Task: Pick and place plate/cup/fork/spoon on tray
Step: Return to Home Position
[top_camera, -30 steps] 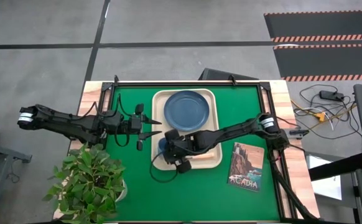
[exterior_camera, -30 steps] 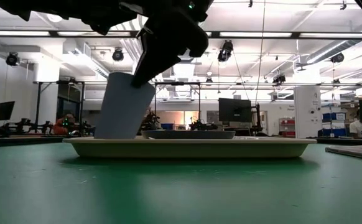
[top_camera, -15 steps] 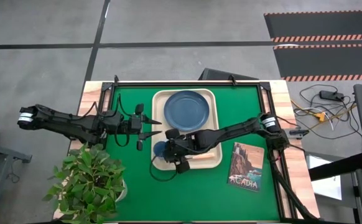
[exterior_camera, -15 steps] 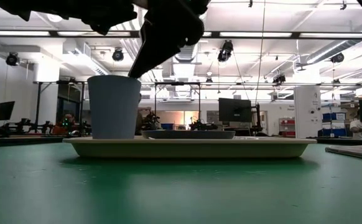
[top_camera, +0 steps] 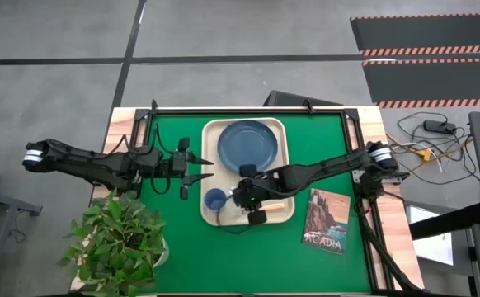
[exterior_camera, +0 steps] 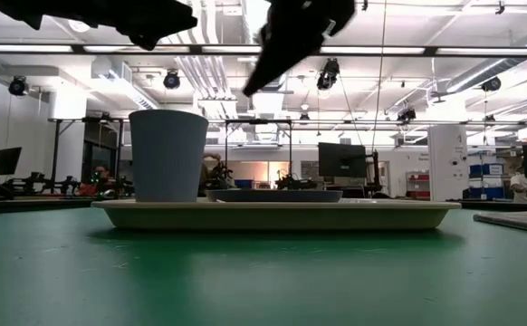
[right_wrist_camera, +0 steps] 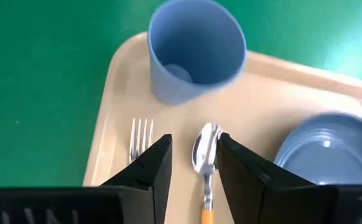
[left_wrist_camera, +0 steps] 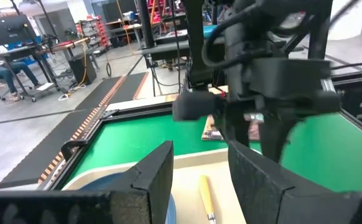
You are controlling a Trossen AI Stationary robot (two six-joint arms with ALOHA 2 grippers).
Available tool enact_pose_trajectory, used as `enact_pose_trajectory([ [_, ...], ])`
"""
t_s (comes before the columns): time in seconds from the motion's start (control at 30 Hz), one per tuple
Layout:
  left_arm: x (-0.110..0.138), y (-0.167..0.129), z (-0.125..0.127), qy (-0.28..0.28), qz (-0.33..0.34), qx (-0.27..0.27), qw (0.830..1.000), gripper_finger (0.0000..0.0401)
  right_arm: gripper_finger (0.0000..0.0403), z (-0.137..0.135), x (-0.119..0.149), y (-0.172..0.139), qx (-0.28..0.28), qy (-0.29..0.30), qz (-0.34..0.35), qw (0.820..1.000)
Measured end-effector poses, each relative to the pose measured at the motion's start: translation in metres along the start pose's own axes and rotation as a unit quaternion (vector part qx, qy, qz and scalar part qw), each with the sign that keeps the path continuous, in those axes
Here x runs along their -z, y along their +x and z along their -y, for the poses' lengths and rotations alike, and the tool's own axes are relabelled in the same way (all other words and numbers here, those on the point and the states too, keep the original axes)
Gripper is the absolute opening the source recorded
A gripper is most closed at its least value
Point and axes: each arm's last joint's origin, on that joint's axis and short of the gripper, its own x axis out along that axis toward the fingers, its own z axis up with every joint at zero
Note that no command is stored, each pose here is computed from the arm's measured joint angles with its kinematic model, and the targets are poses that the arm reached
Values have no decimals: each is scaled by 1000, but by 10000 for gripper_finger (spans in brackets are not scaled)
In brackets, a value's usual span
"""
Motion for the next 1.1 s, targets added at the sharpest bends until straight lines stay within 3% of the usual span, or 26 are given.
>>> enact_pose_trajectory([
  [0.37, 13, 0, 0, 4, -69, -19, 997, 136, 76, -16, 78, -33, -10, 83, 24, 996],
  [0.6, 26, -3, -1, -38, -139, -78, 986, 136, 57, -27, 127, -46, -22, 137, 21, 990],
  [0.8, 36, -6, 0, -95, -185, -91, 974, 136, 57, -33, 162, -44, -24, 173, 3, 985],
  [1.0, 45, -10, 1, -104, -232, -91, 963, 136, 57, -37, 178, -32, -27, 116, 71, 990],
  [1.1, 44, -10, 2, -85, -230, -62, 968, 136, 57, -33, 181, -31, -16, 72, 130, 989],
])
